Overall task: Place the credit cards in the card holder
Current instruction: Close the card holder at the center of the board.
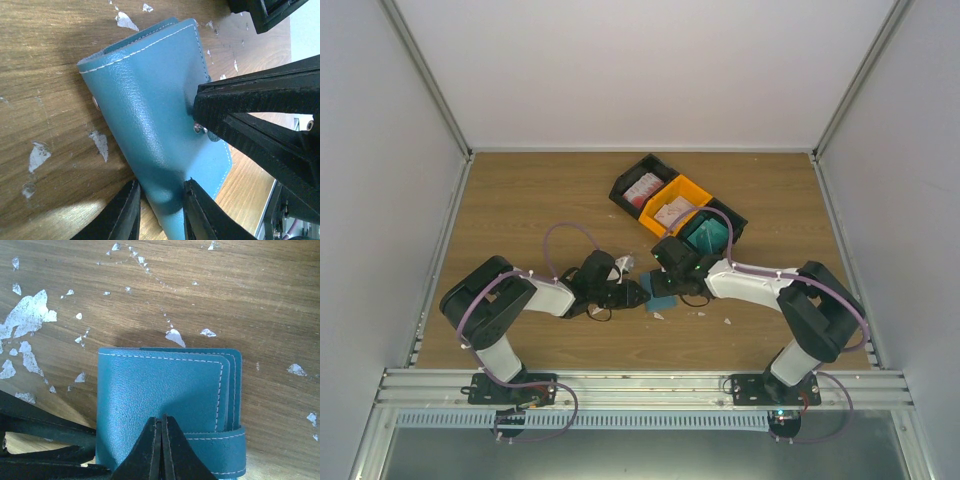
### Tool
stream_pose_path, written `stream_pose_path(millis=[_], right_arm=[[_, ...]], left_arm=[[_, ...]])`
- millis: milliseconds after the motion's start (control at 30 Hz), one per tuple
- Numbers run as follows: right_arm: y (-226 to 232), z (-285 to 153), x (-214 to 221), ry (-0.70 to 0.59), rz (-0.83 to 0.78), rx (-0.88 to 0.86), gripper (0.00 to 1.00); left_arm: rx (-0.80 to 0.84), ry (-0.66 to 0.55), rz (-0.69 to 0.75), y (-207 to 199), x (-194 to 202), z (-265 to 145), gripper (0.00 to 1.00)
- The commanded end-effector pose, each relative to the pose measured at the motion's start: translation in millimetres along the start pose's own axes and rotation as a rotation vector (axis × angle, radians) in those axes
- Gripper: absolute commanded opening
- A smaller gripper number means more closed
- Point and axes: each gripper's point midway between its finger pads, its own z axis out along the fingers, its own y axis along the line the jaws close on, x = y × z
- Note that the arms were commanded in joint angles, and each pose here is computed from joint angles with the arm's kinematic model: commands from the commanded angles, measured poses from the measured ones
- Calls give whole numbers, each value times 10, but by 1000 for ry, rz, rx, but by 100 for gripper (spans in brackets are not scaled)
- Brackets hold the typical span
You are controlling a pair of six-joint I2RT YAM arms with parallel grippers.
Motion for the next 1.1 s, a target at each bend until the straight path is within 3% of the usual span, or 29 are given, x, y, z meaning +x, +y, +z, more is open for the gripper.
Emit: stream_pose_path(millis=[0, 467, 1067], right_arm=[[-13, 117, 173, 54, 16, -15, 0], [-212, 177, 374, 58, 61, 19, 1], [-362, 275, 842, 59, 122, -101, 1]], left_arm=[[-178, 49, -55, 454, 221, 25, 27], [-187, 45, -52, 461, 207, 22, 27], [-197, 48, -63, 486, 218, 30, 27]])
